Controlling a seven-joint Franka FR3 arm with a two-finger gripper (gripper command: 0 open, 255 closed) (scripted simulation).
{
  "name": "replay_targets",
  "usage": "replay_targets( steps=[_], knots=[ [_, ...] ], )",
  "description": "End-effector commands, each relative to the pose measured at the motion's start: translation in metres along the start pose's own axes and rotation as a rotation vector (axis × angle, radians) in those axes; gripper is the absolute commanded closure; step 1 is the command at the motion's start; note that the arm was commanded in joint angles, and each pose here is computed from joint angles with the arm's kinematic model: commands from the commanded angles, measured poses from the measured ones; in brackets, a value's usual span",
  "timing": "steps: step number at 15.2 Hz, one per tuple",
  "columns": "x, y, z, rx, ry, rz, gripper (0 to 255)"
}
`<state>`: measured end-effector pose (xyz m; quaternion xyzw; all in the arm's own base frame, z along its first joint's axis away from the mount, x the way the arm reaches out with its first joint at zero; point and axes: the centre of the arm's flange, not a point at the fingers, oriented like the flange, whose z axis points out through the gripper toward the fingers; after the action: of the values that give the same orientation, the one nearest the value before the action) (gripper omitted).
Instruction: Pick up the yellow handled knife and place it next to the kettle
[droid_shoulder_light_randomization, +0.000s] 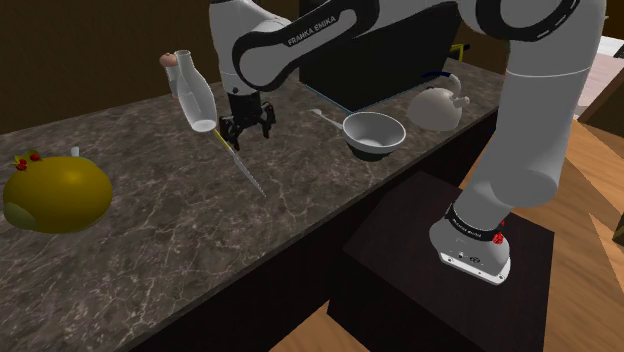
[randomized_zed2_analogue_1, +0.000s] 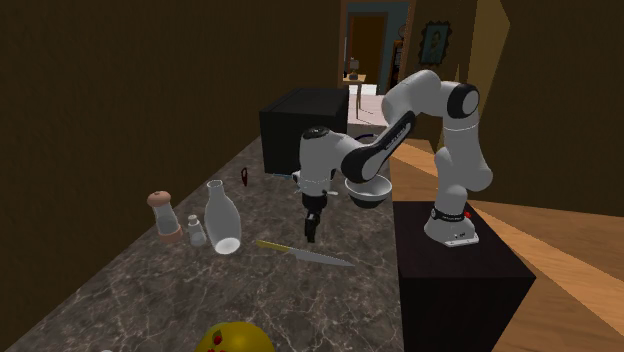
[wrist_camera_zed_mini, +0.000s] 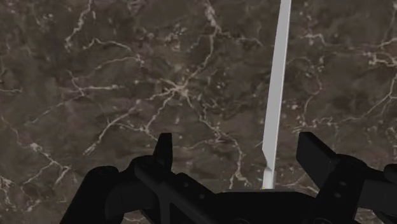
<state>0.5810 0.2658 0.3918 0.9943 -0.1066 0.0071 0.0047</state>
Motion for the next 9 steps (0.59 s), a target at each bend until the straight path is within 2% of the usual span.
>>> replay_targets(
  steps=[1, 4, 9],
  knots=[
    [0.012, -0.021, 0.012, 0.003, 0.003, 0.007, 0],
    [0.028, -0.044, 0.026, 0.007, 0.006, 0.013, 0],
    [0.028, -0.044, 0.052, 0.007, 0.006, 0.013, 0]
  ],
)
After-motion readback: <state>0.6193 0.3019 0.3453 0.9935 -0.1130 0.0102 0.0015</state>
